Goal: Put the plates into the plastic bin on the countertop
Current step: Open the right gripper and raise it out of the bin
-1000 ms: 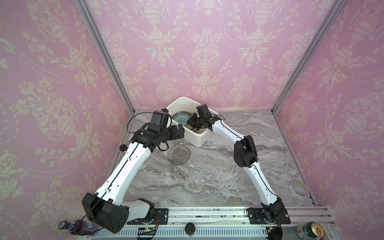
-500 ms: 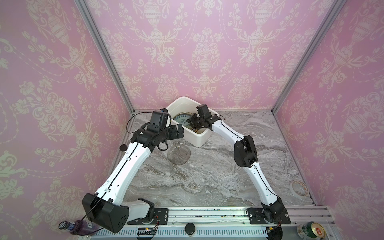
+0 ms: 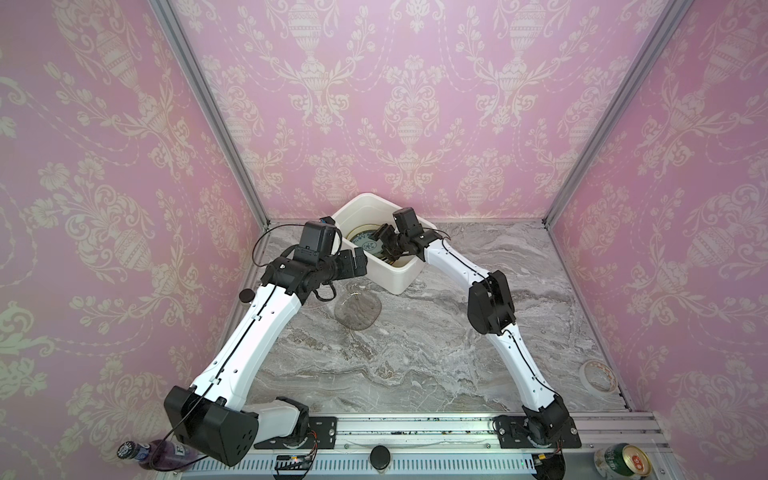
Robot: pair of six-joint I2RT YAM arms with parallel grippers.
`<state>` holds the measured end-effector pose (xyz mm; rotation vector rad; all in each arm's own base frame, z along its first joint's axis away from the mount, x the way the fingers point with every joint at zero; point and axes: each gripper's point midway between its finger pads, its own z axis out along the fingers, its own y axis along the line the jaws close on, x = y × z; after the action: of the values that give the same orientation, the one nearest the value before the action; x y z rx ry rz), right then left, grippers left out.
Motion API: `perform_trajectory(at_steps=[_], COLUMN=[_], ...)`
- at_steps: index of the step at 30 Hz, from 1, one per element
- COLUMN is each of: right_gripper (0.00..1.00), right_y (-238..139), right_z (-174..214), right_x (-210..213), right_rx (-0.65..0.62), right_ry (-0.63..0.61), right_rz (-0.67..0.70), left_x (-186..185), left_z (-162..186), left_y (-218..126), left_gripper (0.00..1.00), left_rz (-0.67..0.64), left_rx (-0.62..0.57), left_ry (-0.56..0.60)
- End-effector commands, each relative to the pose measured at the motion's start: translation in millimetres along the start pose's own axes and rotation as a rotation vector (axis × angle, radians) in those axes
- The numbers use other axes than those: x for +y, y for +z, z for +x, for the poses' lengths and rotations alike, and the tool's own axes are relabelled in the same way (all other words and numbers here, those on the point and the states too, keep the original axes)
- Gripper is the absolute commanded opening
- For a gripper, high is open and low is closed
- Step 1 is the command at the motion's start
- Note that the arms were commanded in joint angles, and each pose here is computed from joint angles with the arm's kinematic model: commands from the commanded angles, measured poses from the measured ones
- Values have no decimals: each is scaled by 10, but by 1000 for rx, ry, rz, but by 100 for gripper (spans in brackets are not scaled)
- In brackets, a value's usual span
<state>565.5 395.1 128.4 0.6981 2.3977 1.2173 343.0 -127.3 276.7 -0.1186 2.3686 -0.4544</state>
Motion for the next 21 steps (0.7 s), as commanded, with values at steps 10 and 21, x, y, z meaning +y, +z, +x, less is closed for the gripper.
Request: perform_trajectory(at_steps=[10,21], right_gripper=[79,79], right_y=[-288,-280], right_z=[-503,-622], right_x=[101,-21], right_rx=[-122,-136], right_ry=[-146,-190], right_rz=[44,70], left_x=[60,30], left_z=[102,67], left_y=[176,346], left_gripper=[99,99], left_rz=[-9,-4], left_rx=[74,102], left_ry=[-7,-11])
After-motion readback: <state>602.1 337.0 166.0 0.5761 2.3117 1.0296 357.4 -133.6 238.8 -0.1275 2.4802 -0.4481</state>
